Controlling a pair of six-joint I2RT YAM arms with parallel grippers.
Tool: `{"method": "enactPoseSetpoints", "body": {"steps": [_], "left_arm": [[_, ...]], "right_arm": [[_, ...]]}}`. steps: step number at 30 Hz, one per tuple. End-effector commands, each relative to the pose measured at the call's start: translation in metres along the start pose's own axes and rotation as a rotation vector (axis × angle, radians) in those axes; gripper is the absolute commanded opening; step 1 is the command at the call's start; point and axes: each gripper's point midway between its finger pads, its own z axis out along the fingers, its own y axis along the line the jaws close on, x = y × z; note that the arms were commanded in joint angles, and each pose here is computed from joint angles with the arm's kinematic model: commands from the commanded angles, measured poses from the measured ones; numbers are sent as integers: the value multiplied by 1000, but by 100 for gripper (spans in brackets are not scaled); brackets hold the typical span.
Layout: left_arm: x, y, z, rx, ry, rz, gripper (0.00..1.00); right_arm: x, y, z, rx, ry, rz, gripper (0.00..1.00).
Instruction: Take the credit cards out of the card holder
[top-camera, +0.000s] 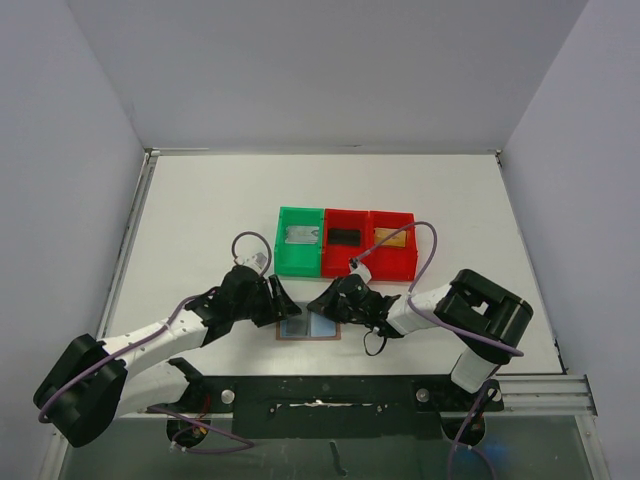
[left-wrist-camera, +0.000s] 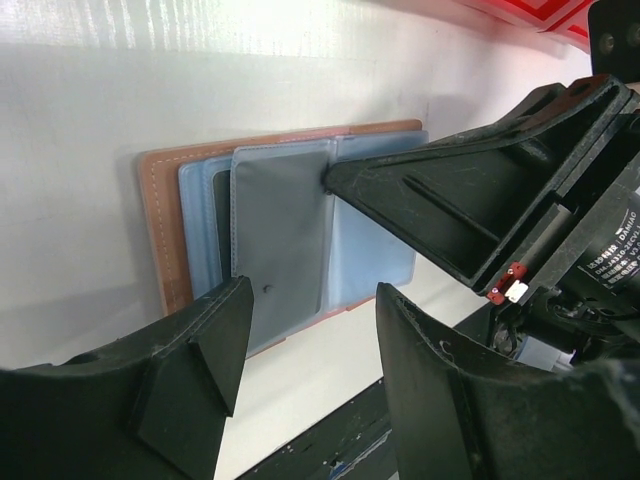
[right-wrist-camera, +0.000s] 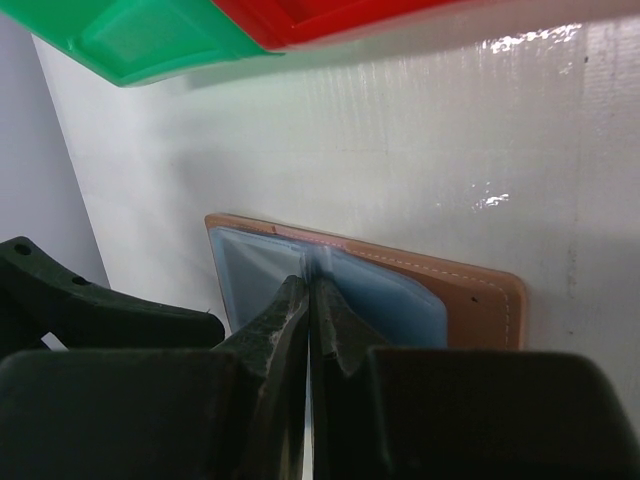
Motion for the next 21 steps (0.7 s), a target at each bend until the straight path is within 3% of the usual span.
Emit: {"method": "enactPoseSetpoints", "body": {"steps": [1, 21], "left_arm": [[-10, -7, -4, 8, -44, 10, 51], [-1, -4, 3, 17, -7, 8, 45]], "right_arm": [[24, -59, -3, 173, 80, -30, 0], [25, -58, -2, 163, 84, -22, 0]]}}
